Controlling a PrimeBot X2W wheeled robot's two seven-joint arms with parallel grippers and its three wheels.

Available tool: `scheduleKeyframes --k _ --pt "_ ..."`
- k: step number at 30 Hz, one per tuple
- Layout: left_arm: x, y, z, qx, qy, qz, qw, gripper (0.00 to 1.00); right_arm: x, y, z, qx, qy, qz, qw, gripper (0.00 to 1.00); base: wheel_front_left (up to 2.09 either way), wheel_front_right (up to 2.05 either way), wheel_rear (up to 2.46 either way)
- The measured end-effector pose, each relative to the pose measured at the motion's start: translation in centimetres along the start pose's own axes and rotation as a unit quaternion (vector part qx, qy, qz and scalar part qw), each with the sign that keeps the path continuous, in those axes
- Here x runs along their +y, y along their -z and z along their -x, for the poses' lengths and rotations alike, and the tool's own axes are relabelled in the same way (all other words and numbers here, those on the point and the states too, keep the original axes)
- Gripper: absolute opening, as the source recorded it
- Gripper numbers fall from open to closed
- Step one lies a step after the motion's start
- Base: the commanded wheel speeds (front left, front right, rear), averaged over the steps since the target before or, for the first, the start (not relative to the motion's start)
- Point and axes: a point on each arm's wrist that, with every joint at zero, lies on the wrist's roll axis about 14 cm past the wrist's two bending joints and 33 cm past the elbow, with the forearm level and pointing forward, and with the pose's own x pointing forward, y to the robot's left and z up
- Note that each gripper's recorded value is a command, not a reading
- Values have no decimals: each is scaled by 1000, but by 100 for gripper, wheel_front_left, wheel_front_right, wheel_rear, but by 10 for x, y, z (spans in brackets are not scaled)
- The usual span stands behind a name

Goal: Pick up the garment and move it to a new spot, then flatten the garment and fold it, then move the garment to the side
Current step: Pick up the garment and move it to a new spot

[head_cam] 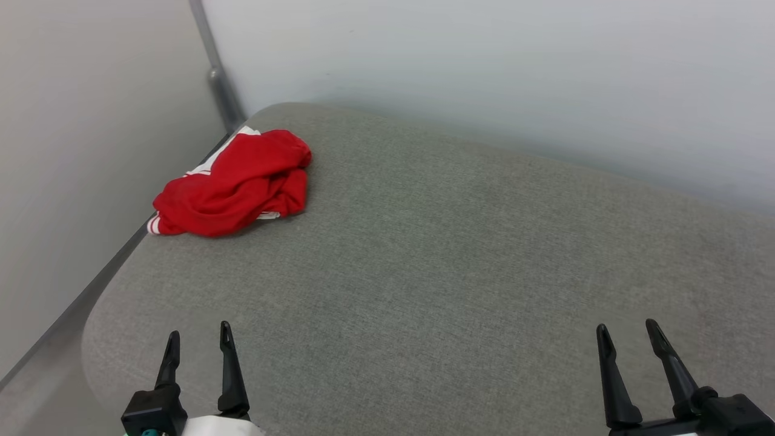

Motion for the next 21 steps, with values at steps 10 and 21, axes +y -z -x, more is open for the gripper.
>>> scheduleKeyframes --k 10,21 --pt "30 -2 12 -1 -45 -5 999 100 21 3 -11 3 -35 -5 999 100 0 0 0" --pt "37 -13 -13 -18 -40 -23 999 100 8 8 -9 9 -18 4 1000 100 0 0 0"
